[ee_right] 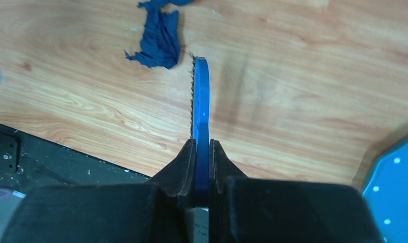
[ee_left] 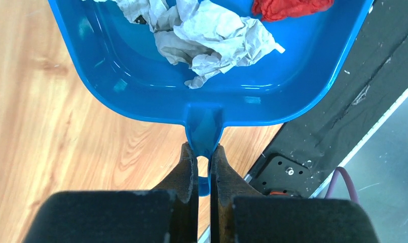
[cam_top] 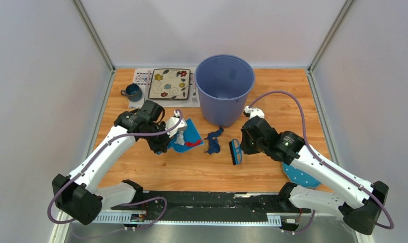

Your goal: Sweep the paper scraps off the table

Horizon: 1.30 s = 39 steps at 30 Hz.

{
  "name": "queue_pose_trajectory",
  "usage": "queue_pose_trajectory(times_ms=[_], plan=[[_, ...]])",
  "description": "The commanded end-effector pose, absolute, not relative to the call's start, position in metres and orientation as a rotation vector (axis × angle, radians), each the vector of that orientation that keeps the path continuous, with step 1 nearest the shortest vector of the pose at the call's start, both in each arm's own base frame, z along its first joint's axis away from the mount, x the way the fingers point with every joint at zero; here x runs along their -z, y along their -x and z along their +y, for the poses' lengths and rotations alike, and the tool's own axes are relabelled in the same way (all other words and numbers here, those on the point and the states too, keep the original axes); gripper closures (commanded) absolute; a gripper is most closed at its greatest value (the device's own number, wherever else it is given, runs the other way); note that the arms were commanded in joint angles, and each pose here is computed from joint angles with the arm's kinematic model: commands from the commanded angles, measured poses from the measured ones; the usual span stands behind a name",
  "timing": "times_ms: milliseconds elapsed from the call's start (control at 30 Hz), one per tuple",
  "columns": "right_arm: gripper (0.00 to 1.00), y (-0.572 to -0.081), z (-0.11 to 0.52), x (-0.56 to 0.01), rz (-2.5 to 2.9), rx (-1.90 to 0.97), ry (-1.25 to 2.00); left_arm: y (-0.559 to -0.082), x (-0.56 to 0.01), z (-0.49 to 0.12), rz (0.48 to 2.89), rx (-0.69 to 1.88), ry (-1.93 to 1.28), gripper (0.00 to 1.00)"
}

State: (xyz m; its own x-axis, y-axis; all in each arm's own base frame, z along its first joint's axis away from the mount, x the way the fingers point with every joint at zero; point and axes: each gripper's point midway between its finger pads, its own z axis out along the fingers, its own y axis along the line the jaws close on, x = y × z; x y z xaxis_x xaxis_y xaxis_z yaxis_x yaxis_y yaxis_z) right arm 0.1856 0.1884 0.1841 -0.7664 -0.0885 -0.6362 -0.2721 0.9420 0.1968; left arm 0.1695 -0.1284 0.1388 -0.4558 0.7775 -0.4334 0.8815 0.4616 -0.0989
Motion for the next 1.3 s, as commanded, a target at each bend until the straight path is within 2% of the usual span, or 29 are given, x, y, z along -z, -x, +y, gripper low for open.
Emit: queue_pose_trajectory(times_ms=[0,67,300,767,967,1000,1100,1233,1267], plan=[[1.0,-0.185,0.184,-0.17,2.427,-0.412,0.091,-0.179,-0.17,-0.119,2.43,0.428,-1.256,1.0],[1.0,-0.181,0.195,-0.163,2.425,-0.495,0.109,-0.181,-0.19,-0.121,2.395,0.455,-1.24,1.0],[1.0,-0.185,0.181,-0.147,2.46,-0.369,0.138,-0.195,-0.218,-0.109,2.343,0.326,-1.193,1.0],[1.0,-0.185,0.18,-0.15,2.459,-0.365,0.195,-0.254,-0.293,-0.111,2.233,0.191,-1.093,1.0],[1.0,-0.186,0.183,-0.145,2.486,-0.376,0.205,-0.325,-0.314,-0.133,2.218,0.16,-1.04,1.0],[1.0,-0.187,0.184,-0.143,2.496,-0.372,0.209,-0.338,-0.339,-0.138,2.15,0.156,-1.009,1.0],[1.0,-0.187,0.188,-0.144,2.506,-0.387,0.219,-0.376,-0.351,-0.151,2.103,0.132,-0.939,1.0],[1.0,-0.187,0.187,-0.141,2.519,-0.386,0.22,-0.418,-0.363,-0.183,1.962,0.018,-0.905,1.0],[1.0,-0.186,0.186,-0.14,2.524,-0.388,0.222,-0.425,-0.364,-0.188,1.928,-0.086,-0.912,1.0]])
